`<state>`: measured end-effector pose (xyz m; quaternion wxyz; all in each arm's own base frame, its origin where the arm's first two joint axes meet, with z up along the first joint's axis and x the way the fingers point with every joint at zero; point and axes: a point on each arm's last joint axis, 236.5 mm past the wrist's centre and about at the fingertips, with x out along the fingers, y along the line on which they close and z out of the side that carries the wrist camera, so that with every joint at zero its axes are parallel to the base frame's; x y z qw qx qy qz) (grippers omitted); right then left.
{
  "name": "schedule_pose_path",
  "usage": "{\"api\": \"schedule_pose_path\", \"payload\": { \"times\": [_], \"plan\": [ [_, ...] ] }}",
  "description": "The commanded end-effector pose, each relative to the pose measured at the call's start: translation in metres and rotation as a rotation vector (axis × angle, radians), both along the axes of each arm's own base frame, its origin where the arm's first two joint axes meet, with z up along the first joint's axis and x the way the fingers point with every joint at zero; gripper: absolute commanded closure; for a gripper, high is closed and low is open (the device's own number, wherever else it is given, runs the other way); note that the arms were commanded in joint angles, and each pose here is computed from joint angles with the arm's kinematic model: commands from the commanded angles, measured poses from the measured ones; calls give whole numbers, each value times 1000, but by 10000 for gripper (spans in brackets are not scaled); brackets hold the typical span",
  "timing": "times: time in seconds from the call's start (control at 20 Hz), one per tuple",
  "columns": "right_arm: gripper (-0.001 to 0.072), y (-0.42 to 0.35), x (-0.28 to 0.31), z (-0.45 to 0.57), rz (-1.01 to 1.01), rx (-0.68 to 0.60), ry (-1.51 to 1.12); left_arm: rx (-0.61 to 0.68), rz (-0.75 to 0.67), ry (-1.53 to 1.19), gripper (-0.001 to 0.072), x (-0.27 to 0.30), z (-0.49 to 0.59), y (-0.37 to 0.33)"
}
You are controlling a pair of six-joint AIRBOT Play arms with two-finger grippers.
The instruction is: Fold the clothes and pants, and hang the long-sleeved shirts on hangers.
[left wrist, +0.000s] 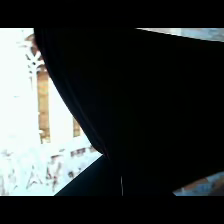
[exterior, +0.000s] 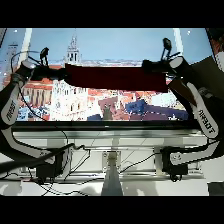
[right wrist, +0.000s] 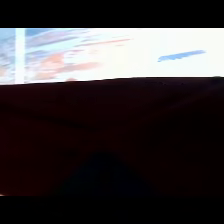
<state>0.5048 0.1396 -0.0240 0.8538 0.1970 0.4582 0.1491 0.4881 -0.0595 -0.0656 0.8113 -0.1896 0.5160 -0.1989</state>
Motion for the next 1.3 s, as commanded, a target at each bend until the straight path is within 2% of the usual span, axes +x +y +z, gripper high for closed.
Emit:
{"api": "schedule_pose_path", "payload": {
  "times": [0.0, 0.15, 0.35, 0.55, 0.65, 0.75, 0.85, 1.0, 1.25],
  "plan": [
    [694, 61, -2, 13, 104, -20, -91, -66, -172, 21, 693, -23, 56, -18],
    [695, 120, -23, 6, 197, -9, -89, -88, -208, 10, 693, -55, 113, -8],
    [695, 218, -65, -15, 309, 55, -2, -50, -224, -96, 692, -89, 183, 4],
    [695, 338, -142, -13, 466, 178, 102, -6, -175, -189, 692, -100, 220, 22],
    [695, 386, -173, 6, 538, 219, 48, -2, -154, -195, 691, -100, 222, 29],
    [694, 411, -178, 31, 547, 257, -35, -2, -155, -193, 691, -100, 221, 29],
    [694, 412, -171, 46, 558, 257, -73, -4, -164, -193, 691, -101, 221, 25],
    [694, 363, -131, 38, 578, 111, -87, 5, -160, -224, 691, -92, 224, 19],
    [694, 180, -37, 20, 419, -118, 55, -10, -287, -286, 692, -73, 217, -62]
  ]
}}
